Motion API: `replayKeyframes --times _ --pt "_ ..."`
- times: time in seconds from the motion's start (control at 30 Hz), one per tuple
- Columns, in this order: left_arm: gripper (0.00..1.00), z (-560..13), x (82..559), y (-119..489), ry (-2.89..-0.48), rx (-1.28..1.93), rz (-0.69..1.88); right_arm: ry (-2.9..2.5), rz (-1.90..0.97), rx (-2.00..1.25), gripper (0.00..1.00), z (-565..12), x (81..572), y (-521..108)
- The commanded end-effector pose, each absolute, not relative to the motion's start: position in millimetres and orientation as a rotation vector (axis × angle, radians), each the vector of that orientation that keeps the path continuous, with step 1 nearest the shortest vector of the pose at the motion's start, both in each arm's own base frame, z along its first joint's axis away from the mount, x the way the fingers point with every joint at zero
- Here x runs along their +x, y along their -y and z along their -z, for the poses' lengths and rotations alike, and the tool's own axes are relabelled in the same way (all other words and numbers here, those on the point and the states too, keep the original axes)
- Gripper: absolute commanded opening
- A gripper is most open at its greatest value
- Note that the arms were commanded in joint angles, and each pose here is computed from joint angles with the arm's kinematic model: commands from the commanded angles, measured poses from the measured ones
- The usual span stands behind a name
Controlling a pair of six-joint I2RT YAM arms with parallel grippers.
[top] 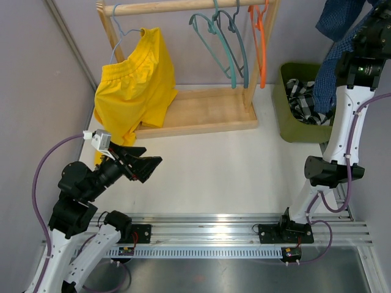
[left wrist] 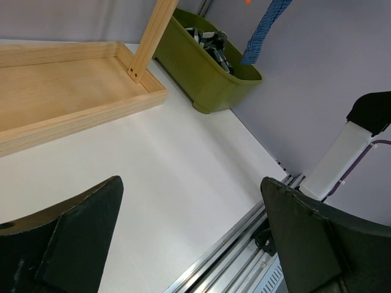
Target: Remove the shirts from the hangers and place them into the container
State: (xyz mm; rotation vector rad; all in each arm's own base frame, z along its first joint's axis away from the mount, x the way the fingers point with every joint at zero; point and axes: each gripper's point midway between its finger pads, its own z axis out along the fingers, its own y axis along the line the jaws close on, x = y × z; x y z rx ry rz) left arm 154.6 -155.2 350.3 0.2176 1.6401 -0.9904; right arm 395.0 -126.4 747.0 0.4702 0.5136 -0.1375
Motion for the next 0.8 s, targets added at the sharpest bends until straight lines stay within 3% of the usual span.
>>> replayKeyframes --times 0.0,0.03,0.13,0.17,0.27,0.47,0.6,0.77 --pt "0.99 -362.1 147.1 157.9 -1.593 0.241 1.030 -0.571 0.168 0.499 0.00 -702.3 451.4 145.0" --pt "0.99 -360.5 146.5 157.4 -1.594 0.239 1.028 -0.682 0.184 0.516 0.00 -659.9 491.0 151.2" --pt "0.99 -354.9 145.3 155.6 -1.604 0.231 1.022 -0.849 0.185 0.553 0.00 -586.3 536.1 158.4" --pt "0.99 -354.3 144.9 154.4 -1.604 0.226 1.018 -0.955 0.178 0.572 0.00 -531.6 559.9 160.0" --pt "0.99 -350.1 144.0 152.7 -1.604 0.218 1.013 -1.155 0.170 0.626 0.00 -431.9 583.5 159.4" --pt "0.99 -341.3 145.6 154.2 -1.615 0.214 1.019 -1.513 0.367 0.856 0.00 -273.1 570.5 176.2" --pt "0.99 -334.7 148.2 157.8 -1.622 0.207 1.042 -1.684 0.556 0.985 0.00 -199.6 541.7 190.2" --pt "0.99 -331.7 146.2 159.4 -1.621 0.210 1.060 -1.947 0.561 1.067 0.00 -128.8 531.8 197.8"
